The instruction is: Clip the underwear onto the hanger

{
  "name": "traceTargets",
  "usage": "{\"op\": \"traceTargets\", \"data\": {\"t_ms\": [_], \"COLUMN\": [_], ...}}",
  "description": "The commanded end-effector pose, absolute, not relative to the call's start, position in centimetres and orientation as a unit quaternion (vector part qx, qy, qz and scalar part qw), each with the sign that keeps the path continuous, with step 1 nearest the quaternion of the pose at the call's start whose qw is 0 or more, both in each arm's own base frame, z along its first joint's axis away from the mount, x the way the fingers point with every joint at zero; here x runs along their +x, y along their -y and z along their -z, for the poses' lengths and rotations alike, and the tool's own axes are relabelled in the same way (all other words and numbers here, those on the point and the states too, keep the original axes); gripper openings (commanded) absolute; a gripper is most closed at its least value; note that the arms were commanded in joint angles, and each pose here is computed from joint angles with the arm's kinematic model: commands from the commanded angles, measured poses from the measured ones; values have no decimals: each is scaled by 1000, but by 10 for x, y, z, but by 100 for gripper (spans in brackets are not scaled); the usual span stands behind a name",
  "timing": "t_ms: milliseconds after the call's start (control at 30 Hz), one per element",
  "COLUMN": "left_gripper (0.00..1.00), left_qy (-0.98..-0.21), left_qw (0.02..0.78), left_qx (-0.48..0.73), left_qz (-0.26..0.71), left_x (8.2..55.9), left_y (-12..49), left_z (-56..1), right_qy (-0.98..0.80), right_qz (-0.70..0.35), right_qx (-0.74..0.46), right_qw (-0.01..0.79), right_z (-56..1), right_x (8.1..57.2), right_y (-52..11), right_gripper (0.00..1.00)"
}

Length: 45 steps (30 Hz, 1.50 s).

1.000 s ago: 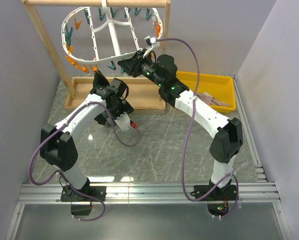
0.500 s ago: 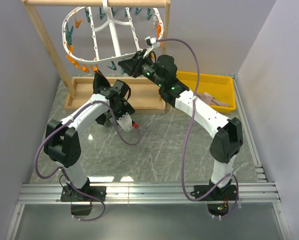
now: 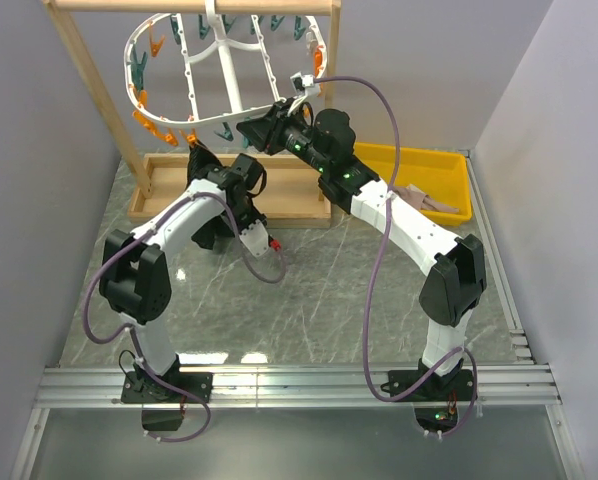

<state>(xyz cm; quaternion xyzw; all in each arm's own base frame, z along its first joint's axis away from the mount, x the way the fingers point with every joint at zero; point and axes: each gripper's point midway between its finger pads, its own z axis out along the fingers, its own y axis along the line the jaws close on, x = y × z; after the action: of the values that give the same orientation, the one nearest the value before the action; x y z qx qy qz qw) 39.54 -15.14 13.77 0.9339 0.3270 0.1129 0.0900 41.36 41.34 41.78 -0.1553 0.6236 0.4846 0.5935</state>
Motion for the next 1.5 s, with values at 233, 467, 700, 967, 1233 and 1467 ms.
{"op": "traceTargets", "data": {"t_ms": [233, 467, 700, 967, 1233, 1467], "left_gripper": [0, 1, 0, 0, 0, 0], "left_qy": [-346, -355, -369, -407, -447, -493], "left_qw": [122, 110, 109, 148, 234, 268], "left_qx": [930, 928, 923, 901, 862, 820], "left_qz": [-16, -22, -10, 14, 45, 111], "left_x": [377, 365, 366, 348, 321, 289], "left_y": [175, 163, 165, 170, 180, 186], "left_z": [-170, -164, -165, -189, -233, -241], "right_qy": [-618, -622, -623, -624, -632, -634], "right_qz": [-492, -492, -492, -487, -484, -483], "right_qx": [-156, -149, -149, -140, -120, -112], "right_qw": [592, 590, 590, 595, 593, 593], "right_z": [-427, -425, -423, -425, -421, -419], "right_x": [408, 412, 414, 420, 431, 436], "right_y": [-406, -403, -403, -400, -397, -397], "right_gripper": [0, 0, 0, 0, 0, 0]}}
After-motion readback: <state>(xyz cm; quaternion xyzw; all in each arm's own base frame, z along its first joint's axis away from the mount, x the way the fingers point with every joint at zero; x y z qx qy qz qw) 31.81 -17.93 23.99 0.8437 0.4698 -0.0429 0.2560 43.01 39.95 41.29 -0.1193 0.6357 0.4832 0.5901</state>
